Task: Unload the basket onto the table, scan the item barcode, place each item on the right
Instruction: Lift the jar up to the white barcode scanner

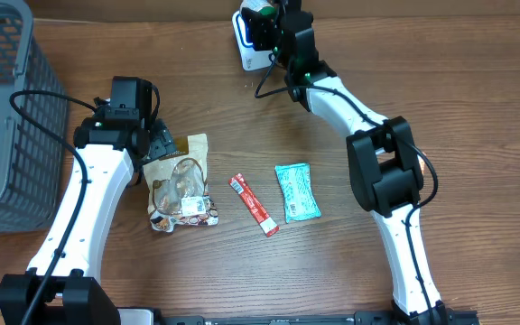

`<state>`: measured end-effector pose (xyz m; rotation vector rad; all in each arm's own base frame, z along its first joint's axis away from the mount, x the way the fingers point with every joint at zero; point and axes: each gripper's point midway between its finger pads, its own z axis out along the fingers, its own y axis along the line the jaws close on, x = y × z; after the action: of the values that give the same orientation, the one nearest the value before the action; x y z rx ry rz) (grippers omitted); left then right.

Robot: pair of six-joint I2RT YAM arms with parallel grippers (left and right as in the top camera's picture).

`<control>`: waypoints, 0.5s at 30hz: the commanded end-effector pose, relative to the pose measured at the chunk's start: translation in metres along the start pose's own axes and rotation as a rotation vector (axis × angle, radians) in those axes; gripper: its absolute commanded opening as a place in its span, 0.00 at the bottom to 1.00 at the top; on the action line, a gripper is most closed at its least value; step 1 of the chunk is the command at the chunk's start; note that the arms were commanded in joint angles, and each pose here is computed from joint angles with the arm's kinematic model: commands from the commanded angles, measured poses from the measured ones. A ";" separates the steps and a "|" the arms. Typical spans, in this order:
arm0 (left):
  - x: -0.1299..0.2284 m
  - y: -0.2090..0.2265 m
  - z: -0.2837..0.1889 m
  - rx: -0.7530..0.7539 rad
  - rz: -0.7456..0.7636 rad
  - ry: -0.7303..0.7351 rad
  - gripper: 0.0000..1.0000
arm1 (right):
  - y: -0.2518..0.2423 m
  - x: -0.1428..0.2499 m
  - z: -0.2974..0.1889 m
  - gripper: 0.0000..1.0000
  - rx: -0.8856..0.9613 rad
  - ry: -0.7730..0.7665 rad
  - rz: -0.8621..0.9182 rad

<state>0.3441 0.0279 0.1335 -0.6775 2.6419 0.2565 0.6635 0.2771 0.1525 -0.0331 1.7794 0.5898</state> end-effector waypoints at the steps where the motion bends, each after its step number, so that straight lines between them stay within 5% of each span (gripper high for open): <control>1: -0.007 -0.001 -0.010 0.018 -0.002 -0.030 0.99 | 0.003 -0.028 0.001 0.04 -0.001 -0.104 -0.002; 15: -0.007 -0.001 -0.010 0.018 -0.002 -0.030 1.00 | -0.006 -0.033 0.000 0.04 0.054 -0.131 0.001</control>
<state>0.3442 0.0279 0.1335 -0.6774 2.6415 0.2563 0.6720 0.2655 0.1561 0.0278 1.7162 0.5365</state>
